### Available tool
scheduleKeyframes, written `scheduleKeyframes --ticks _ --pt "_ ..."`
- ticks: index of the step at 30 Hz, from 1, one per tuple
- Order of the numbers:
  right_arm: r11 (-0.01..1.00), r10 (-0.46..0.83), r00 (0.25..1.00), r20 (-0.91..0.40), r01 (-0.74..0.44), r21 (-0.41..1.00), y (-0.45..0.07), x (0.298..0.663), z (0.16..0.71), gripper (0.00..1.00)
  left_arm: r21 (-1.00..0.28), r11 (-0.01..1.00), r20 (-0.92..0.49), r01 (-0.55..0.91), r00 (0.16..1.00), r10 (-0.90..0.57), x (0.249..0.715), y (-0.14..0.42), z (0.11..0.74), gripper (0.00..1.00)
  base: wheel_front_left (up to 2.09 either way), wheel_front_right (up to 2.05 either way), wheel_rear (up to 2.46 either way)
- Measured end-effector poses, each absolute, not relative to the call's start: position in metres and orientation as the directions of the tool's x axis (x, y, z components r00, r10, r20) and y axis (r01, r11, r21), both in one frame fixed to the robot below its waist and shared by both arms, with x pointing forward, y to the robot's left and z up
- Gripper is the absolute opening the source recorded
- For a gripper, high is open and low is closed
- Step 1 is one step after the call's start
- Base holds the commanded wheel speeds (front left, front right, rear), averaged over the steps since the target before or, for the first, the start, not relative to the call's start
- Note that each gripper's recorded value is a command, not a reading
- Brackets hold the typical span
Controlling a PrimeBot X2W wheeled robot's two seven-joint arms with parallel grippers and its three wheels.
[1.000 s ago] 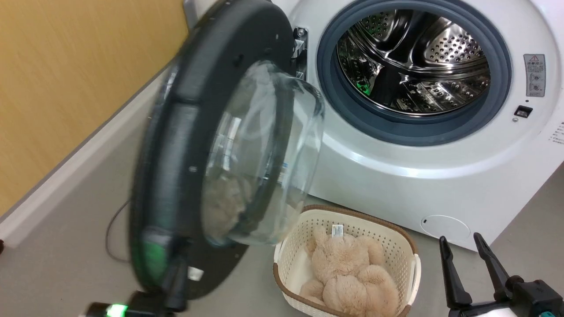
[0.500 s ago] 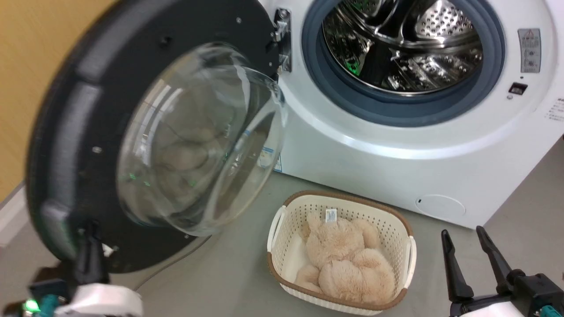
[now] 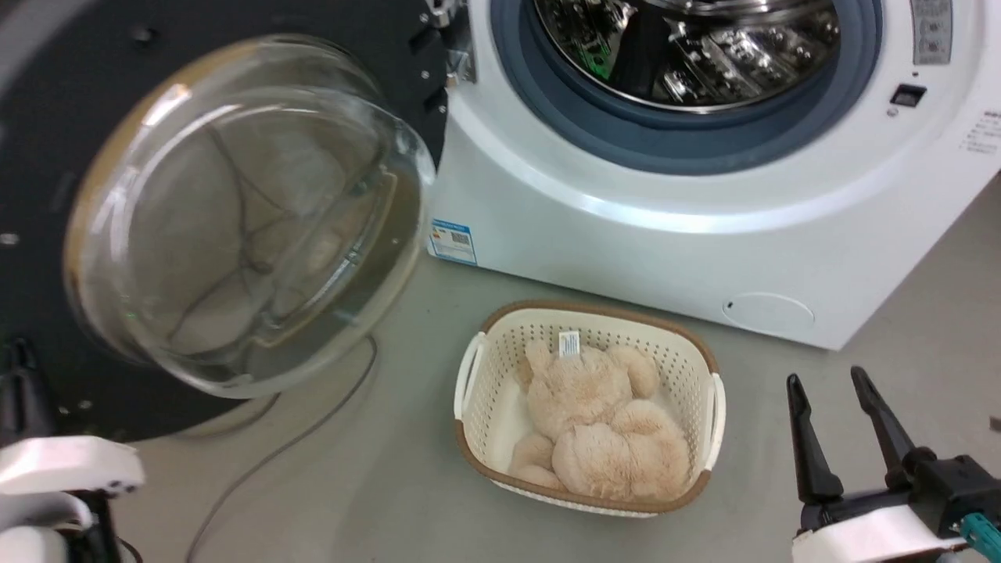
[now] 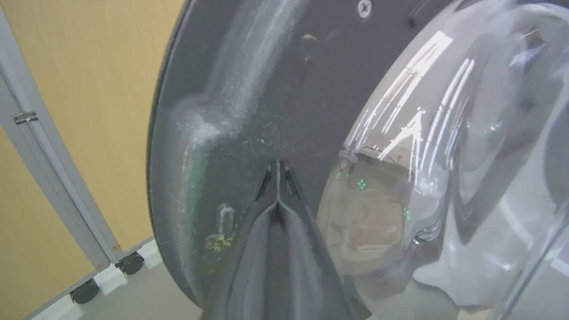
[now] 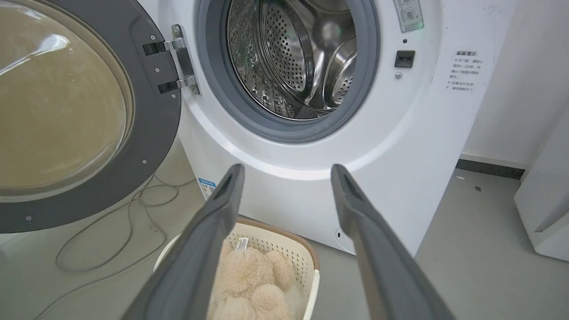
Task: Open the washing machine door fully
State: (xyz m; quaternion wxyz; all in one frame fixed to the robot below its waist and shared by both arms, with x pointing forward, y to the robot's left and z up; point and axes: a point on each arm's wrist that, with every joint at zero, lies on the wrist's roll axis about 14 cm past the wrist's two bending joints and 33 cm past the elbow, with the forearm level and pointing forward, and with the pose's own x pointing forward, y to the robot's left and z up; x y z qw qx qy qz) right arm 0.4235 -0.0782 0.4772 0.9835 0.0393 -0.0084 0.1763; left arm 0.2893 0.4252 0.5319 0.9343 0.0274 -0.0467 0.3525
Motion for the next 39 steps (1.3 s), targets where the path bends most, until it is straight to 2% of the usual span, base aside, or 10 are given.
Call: scheduleKeyframes --ticks 19,29,39 --pt "0.961 0.273 0.962 -0.004 -0.273 0.048 -0.105 0.439 0.460 1.00 0.057 0.696 0.052 -0.715 0.699 0.714 0.325 0.485 0.523 0.00 0.00 0.00 0.00" --pt "0.963 0.265 0.964 0.021 -0.266 0.041 -0.108 0.436 0.471 1.00 0.042 0.707 0.093 -0.706 0.707 0.701 0.326 0.482 0.536 0.00 0.00 0.00 0.00" --pt "0.970 0.239 0.969 0.067 -0.242 0.030 -0.119 0.416 0.495 1.00 -0.005 0.747 0.185 -0.665 0.734 0.654 0.296 0.447 0.554 0.00 0.00 0.00 0.00"
